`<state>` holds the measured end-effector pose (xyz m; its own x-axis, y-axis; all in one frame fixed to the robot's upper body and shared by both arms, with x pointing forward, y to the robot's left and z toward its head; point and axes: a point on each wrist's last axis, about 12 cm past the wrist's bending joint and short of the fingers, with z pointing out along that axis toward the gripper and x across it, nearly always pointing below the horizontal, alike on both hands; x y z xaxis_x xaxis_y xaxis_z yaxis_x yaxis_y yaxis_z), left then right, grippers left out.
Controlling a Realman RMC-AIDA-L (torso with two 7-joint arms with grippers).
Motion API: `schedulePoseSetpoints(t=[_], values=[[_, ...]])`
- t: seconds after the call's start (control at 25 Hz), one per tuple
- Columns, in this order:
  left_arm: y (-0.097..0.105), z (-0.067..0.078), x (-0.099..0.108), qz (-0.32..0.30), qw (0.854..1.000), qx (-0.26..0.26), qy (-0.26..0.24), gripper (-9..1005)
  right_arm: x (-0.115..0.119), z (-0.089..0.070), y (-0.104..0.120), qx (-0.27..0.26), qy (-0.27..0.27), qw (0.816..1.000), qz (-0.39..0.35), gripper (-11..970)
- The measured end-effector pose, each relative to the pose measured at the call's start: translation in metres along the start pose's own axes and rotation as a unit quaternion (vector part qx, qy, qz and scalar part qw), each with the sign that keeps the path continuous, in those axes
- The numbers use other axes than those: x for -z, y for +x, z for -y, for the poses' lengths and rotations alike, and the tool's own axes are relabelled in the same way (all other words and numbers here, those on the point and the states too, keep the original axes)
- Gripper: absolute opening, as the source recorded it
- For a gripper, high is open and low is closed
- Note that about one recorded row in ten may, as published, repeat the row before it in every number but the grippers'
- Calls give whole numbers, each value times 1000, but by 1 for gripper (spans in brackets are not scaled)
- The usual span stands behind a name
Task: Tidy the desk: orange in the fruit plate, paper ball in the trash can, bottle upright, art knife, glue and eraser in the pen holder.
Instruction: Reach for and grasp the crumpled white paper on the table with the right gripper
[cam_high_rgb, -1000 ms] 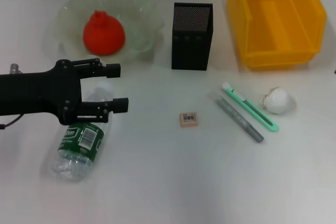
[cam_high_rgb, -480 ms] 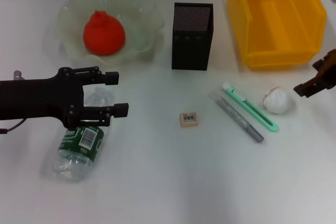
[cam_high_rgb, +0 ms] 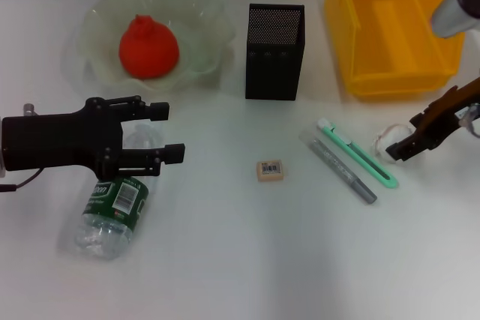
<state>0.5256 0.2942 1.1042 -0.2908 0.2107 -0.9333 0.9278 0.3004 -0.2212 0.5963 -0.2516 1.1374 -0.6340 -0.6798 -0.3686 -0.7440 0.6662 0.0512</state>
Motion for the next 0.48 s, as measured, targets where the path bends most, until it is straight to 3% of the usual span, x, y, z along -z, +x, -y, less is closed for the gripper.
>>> schedulePoseSetpoints(t=[0.24,0.48], values=[[1,-3,0,-2,1000,0,-11,794,-9,1,-1,1,0,1000,0,754],[-1,-4,-1,-2,1000,-1,-15,794,-10,0,-1,8,0,1000,0,671]])
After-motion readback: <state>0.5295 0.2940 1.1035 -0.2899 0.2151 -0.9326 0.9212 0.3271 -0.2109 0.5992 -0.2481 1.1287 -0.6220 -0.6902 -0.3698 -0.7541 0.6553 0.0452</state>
